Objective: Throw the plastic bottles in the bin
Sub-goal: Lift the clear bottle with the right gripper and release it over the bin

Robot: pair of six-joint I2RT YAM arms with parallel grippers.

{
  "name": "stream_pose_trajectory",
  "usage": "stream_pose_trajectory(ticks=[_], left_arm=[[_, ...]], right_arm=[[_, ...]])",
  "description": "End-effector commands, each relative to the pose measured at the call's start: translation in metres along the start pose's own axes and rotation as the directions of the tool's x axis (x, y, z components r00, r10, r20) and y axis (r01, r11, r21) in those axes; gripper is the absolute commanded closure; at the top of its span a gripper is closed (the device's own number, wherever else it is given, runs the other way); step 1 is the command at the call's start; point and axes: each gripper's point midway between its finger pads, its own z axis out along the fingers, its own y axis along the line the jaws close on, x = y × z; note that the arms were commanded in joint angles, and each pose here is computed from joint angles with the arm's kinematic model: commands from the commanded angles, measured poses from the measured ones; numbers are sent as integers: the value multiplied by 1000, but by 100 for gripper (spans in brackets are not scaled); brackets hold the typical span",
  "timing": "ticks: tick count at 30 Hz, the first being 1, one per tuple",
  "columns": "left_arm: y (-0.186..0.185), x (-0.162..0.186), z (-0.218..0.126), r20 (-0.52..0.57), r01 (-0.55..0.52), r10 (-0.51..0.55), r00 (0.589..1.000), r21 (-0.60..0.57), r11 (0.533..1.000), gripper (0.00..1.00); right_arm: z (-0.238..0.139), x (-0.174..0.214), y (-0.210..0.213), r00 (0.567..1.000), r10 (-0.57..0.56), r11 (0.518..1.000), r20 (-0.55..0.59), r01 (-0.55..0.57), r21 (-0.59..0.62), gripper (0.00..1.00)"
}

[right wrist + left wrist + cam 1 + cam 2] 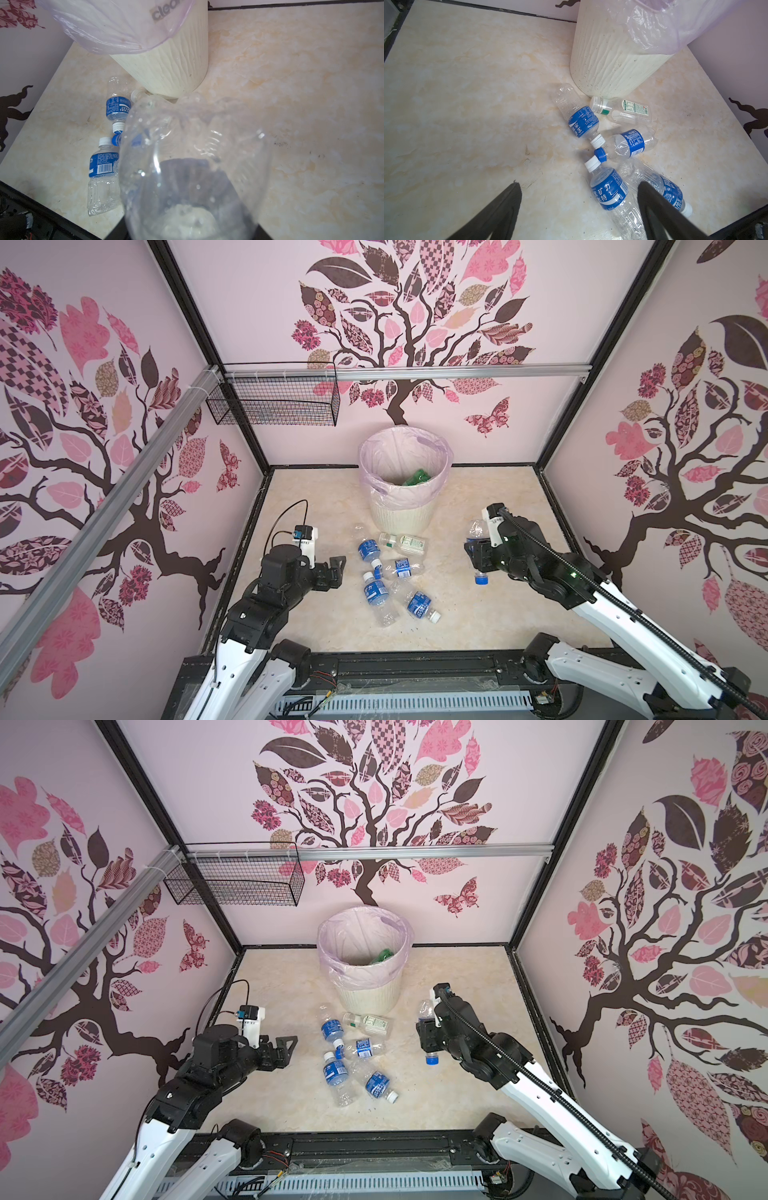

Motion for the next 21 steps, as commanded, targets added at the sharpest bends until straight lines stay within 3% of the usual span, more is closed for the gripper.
stream_pose_trajectory(ticks=[1, 7, 10, 14, 18, 21], left_arm=[[0, 9, 6, -23, 0, 0, 1000, 6, 1000, 9], [-2, 9, 5, -20, -3, 3, 1000, 11, 1000, 9], [-3, 9, 4, -17, -7, 7, 1000, 15, 1000, 9], [-4, 9, 4, -18, -10, 10, 1000, 20, 1000, 9], [-5, 9, 3, -12, -12, 13, 1000, 25, 1000, 9], [-5, 8, 1, -1, -12, 12, 1000, 22, 1000, 9]], right_arm=[[-29, -20, 4, 998, -7, 999, 68, 9, -30, 48], [-82, -61, 25, 961, 39, 981, 273, 15, -191, 49], [-110, -85, 38, 917, 71, 959, 392, 46, -280, 48], [-128, -121, 45, 856, 96, 956, 509, 63, -286, 49], [-108, -163, 63, 832, 55, 965, 553, 98, -244, 48], [-62, -199, 89, 829, 27, 965, 558, 123, -230, 47]])
